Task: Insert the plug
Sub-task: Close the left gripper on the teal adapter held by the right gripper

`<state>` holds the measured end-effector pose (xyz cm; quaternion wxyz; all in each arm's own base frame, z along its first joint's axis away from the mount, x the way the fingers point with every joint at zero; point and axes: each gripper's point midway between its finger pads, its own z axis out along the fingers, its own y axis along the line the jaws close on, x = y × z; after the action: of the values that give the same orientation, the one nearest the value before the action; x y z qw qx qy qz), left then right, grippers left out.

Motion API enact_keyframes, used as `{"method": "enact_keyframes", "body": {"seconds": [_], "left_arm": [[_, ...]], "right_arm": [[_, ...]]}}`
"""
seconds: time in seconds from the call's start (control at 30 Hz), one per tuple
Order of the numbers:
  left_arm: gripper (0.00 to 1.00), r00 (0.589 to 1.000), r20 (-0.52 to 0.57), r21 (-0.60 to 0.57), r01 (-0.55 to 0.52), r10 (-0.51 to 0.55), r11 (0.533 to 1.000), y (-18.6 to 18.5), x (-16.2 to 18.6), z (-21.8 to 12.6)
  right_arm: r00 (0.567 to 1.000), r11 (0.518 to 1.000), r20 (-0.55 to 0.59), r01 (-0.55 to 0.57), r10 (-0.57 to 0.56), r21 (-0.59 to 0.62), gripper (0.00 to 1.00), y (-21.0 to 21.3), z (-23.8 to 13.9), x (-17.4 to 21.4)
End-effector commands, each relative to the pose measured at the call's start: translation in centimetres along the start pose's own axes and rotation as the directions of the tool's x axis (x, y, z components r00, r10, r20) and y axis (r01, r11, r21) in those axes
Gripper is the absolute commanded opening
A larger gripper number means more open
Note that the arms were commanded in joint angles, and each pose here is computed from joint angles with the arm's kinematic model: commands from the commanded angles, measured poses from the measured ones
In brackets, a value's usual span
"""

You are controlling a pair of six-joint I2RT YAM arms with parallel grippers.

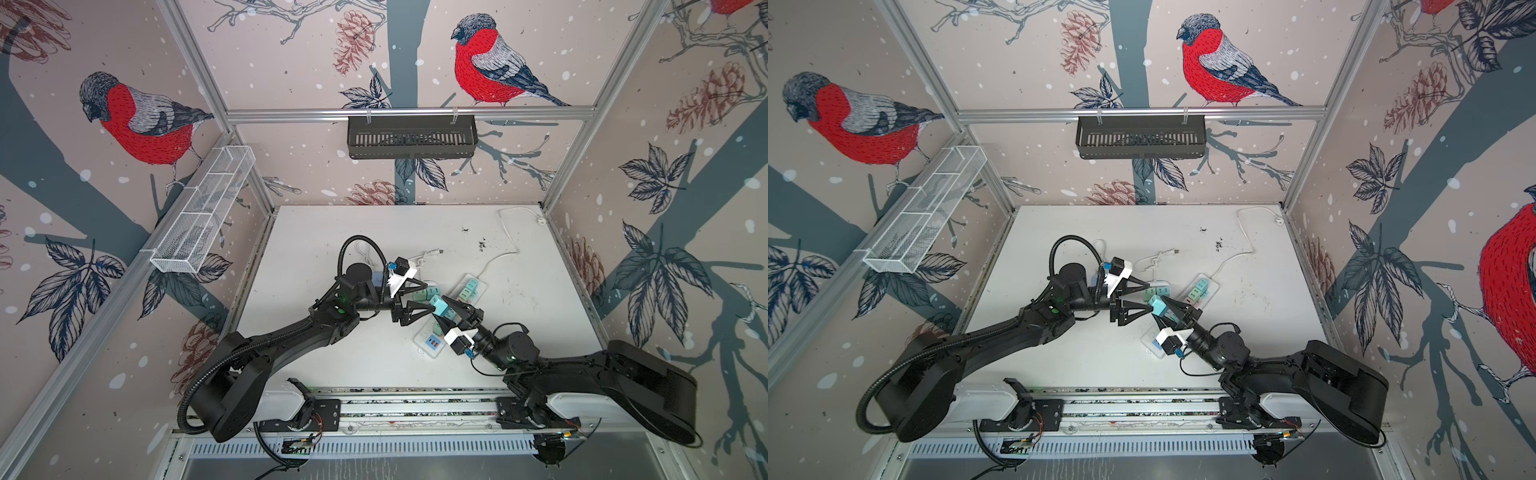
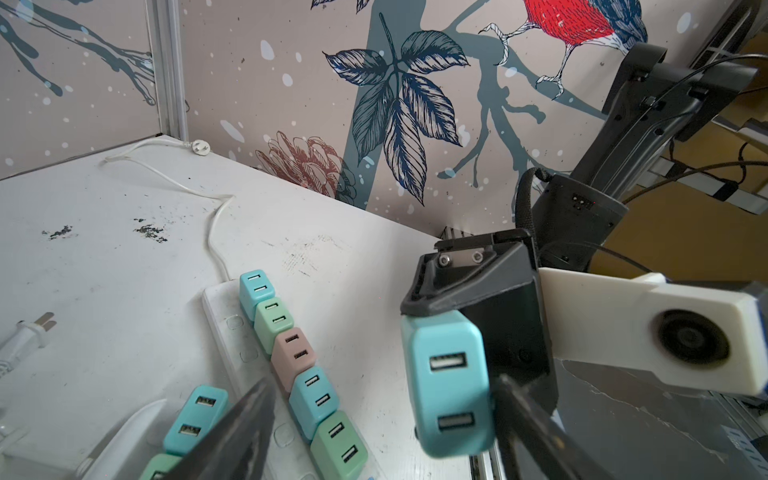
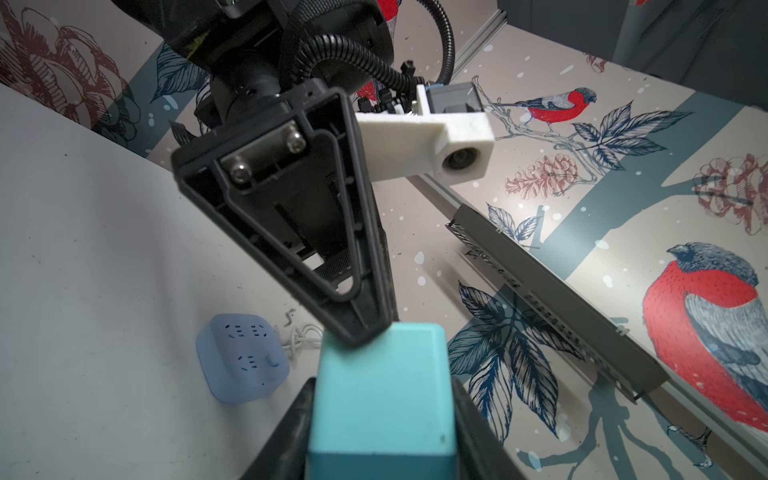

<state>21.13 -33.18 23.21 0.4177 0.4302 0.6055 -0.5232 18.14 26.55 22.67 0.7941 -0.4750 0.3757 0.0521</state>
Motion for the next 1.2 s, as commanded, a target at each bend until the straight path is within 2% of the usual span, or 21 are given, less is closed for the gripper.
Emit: {"method": "enact_keyframes", "body": {"seconds": [0.0, 0.2, 0.47, 0.67, 0.97, 1.07, 1.17], "left_arm": [[0.79, 1.0, -0.005, 0.027, -0.022, 0.022, 0.999, -0.5, -0.2, 0.4], [0.73, 1.0, -0.024, 0.033, -0.011, 0.012, 0.999, -0.3, 0.0, 0.8], [0.55, 0.999, -0.026, 0.087, 0.032, -0.029, 0.996, -0.4, -0.3, 1.8], [0.46, 0.999, -0.035, 0.093, 0.027, -0.023, 0.995, -0.5, -0.2, 2.0], [0.18, 0.998, -0.061, 0.113, 0.014, -0.007, 0.993, -1.1, 0.3, 2.3], [0.11, 0.998, -0.059, 0.101, 0.001, 0.005, 0.995, -1.0, 0.2, 2.2], [0.02, 0.998, -0.054, 0.089, -0.013, 0.018, 0.996, -1.0, 0.2, 2.0]], "right_arm": [[0.998, 0.997, 0.066, 0.01, -0.015, 0.071, 0.01, -1.7, 0.3, -1.7], [0.997, 0.995, 0.076, 0.023, -0.031, 0.096, 0.01, -1.8, 0.5, -1.6], [0.995, 0.99, 0.084, 0.034, -0.046, 0.134, 0.01, -1.9, 0.6, -1.8], [0.995, 0.991, 0.084, 0.04, -0.051, 0.13, 0.01, -1.7, 1.0, -1.7], [0.995, 0.988, 0.097, 0.025, -0.039, 0.151, 0.01, -2.2, 1.1, -2.0], [0.996, 0.987, 0.086, 0.02, -0.034, 0.159, 0.04, -2.3, 1.1, -1.8], [0.996, 0.986, 0.085, 0.021, -0.035, 0.164, 0.16, -2.4, 1.1, -1.8]]}}
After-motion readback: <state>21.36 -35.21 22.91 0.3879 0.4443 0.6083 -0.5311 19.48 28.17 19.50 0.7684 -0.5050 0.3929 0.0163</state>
